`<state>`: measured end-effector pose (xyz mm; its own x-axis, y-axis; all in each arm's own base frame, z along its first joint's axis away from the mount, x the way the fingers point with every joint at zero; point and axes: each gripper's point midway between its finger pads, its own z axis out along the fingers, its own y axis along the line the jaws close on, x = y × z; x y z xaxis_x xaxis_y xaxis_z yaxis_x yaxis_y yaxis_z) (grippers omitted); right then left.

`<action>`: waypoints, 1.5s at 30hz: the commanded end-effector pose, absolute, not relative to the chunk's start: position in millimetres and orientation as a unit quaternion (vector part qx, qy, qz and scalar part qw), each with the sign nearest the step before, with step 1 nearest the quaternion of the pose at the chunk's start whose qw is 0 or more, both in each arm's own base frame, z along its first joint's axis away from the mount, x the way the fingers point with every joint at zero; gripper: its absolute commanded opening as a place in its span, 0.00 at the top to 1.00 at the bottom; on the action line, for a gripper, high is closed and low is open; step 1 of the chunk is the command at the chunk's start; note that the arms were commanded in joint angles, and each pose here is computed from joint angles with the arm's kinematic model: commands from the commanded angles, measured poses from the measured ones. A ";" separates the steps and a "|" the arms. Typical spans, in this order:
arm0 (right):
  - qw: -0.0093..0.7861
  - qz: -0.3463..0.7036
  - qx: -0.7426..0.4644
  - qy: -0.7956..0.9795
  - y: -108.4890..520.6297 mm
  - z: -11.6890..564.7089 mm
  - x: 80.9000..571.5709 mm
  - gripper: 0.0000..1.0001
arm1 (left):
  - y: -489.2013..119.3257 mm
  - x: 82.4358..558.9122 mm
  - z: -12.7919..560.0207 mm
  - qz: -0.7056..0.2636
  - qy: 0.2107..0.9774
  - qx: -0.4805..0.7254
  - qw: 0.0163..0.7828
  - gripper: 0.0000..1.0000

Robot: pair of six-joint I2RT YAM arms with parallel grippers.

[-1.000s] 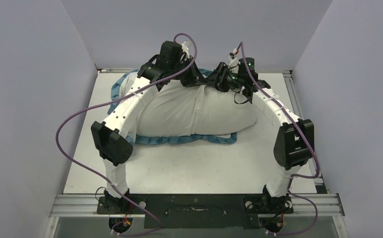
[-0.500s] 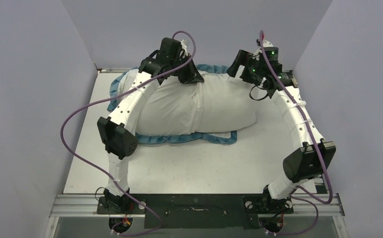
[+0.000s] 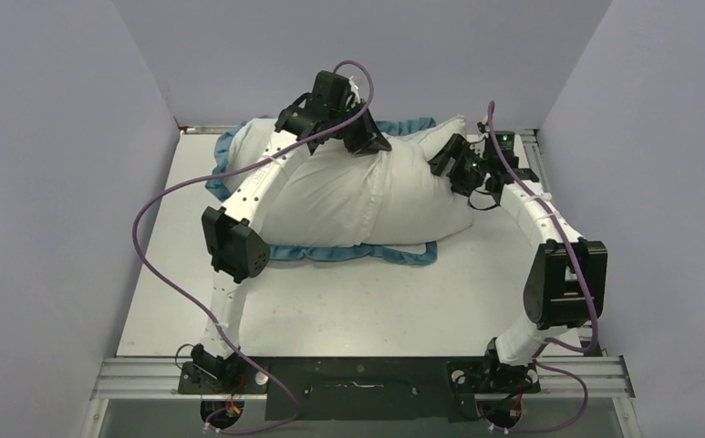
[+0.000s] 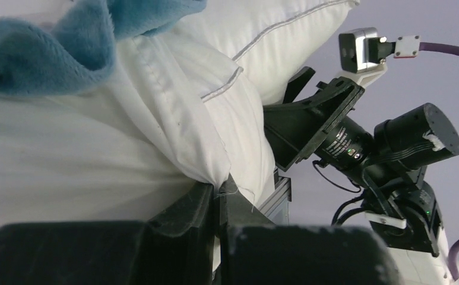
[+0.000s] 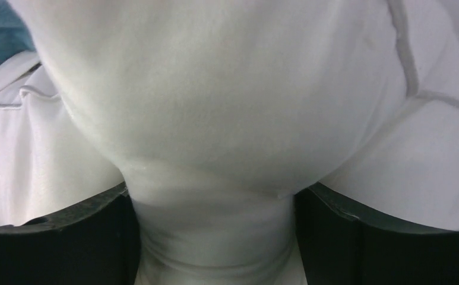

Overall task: Put the pillow into the pillowcase
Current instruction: Stuff the pillow into the pillowcase.

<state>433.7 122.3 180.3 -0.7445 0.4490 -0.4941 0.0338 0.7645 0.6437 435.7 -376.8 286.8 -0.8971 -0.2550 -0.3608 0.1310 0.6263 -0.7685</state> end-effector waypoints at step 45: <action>0.297 0.329 0.206 0.873 116.2 182.4 445.2 0.10 | -267.6 367.4 243.8 -0.278 0.881 0.006 0.382 0.06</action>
